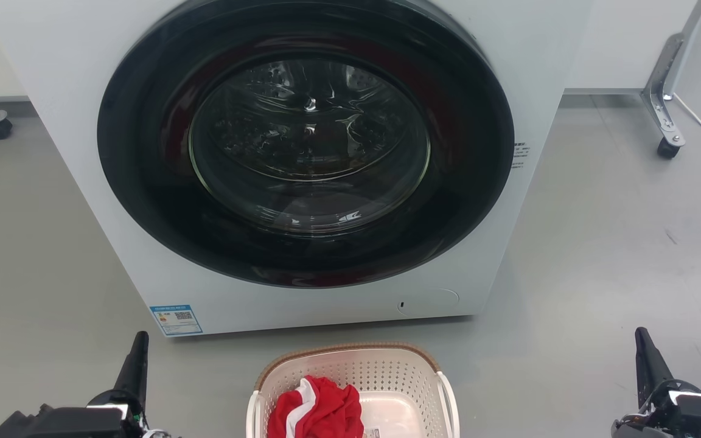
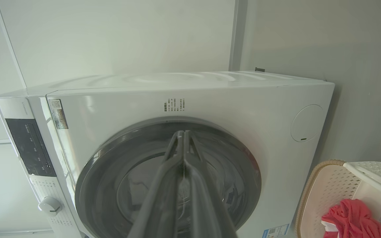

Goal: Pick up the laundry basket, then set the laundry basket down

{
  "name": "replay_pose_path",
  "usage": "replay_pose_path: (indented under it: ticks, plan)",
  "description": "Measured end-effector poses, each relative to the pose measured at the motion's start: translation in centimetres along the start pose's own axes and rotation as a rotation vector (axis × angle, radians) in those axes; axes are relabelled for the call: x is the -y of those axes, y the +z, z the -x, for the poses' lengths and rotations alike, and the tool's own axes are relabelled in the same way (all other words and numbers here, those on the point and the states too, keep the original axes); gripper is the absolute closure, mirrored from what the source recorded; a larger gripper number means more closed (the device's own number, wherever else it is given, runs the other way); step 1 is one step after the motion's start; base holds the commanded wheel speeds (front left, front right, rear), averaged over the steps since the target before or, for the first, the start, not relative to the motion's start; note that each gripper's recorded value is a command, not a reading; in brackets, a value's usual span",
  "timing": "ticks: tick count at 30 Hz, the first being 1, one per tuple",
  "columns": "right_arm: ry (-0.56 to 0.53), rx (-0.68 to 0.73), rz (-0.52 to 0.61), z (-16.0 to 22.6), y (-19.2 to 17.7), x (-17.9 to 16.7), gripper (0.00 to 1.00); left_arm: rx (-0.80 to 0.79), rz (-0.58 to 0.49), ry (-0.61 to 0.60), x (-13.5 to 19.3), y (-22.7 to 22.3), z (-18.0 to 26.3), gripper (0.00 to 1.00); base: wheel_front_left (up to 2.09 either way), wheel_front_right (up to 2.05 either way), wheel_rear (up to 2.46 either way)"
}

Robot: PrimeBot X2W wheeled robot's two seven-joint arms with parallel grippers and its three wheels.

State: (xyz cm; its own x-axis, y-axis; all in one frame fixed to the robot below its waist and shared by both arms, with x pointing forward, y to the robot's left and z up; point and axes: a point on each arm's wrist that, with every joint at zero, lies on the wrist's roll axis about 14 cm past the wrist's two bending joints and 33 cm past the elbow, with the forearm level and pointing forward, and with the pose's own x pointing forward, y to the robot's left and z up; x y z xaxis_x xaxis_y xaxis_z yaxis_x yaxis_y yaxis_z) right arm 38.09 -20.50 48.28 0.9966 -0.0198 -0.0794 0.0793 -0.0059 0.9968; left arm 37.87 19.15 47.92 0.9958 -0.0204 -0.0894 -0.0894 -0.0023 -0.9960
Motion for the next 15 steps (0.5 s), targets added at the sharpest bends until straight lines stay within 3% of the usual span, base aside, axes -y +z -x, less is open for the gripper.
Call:
replay_pose_path:
  ticks: [1, 6, 15]
  plan:
    - [0.0, 0.0, 0.0, 0.0, 0.0, 0.0, 0.0, 0.0, 0.0, 0.0, 0.0, 0.0, 0.0, 0.0, 0.0, 0.0, 0.0]
    - [-0.061, -0.002, -0.013, 0.8, -0.3, 2.1, 0.0, 0.0, 0.01, 0.062, -2.1, -0.2, 0.9, 0.0, 0.0, 0.0, 0.0]
    - [-0.054, 0.007, -0.005, 0.6, -0.4, 1.8, 0.0, 0.01, 0.007, 0.054, -1.8, -0.2, 0.7, 0.0, 0.0, 0.0, 0.0]
